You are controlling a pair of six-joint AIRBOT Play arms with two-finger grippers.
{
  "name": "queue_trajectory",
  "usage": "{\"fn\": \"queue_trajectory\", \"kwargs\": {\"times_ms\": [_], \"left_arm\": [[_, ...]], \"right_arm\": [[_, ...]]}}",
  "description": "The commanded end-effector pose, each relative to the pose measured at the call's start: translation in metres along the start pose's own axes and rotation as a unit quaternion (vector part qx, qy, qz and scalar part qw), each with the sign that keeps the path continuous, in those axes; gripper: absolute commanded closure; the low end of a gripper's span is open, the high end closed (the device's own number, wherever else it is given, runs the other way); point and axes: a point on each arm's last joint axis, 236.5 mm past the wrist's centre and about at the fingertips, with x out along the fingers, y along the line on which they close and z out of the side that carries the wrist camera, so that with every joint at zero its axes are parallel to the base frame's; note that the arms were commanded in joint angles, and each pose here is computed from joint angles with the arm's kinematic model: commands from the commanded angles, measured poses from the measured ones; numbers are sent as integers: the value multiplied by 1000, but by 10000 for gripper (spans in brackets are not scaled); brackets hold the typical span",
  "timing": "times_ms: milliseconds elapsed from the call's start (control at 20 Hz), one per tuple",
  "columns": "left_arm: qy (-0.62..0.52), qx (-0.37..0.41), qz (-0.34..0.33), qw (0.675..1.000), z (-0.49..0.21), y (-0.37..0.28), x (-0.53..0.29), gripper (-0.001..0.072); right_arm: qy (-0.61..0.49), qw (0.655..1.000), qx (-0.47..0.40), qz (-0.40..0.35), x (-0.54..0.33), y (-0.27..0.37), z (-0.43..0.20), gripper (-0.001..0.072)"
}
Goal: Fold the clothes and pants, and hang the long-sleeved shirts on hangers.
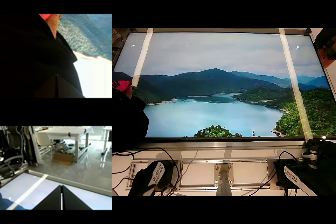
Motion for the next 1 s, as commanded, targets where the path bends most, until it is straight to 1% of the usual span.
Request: {"fn": "queue_trajectory", "kwargs": {"times_ms": [0,250,350,450,500,550,600,750,850,950], "left_arm": [[-1,0,0,1000,2,0,6,705],[14,6,3,1000,-2,1,18,702],[29,31,34,999,-8,16,25,700],[45,66,74,994,-12,35,32,667],[44,75,83,993,-10,39,35,497],[37,77,83,993,-6,39,39,304],[29,79,83,993,-2,38,42,194],[33,79,82,993,-3,38,50,188],[69,72,76,992,-20,36,56,109],[134,14,78,988,-52,36,58,110]], "right_arm": [[0,1000,0,0,0,0,0,691],[0,1000,0,0,0,0,0,691],[0,1000,0,0,0,0,0,691],[0,1000,0,0,0,0,0,691],[0,1000,0,0,0,0,0,691],[0,1000,0,0,0,0,0,691],[0,1000,0,0,0,0,0,691],[0,1000,0,0,0,0,0,691],[0,1000,0,0,0,0,0,691],[0,1000,0,0,0,0,0,691]]}}
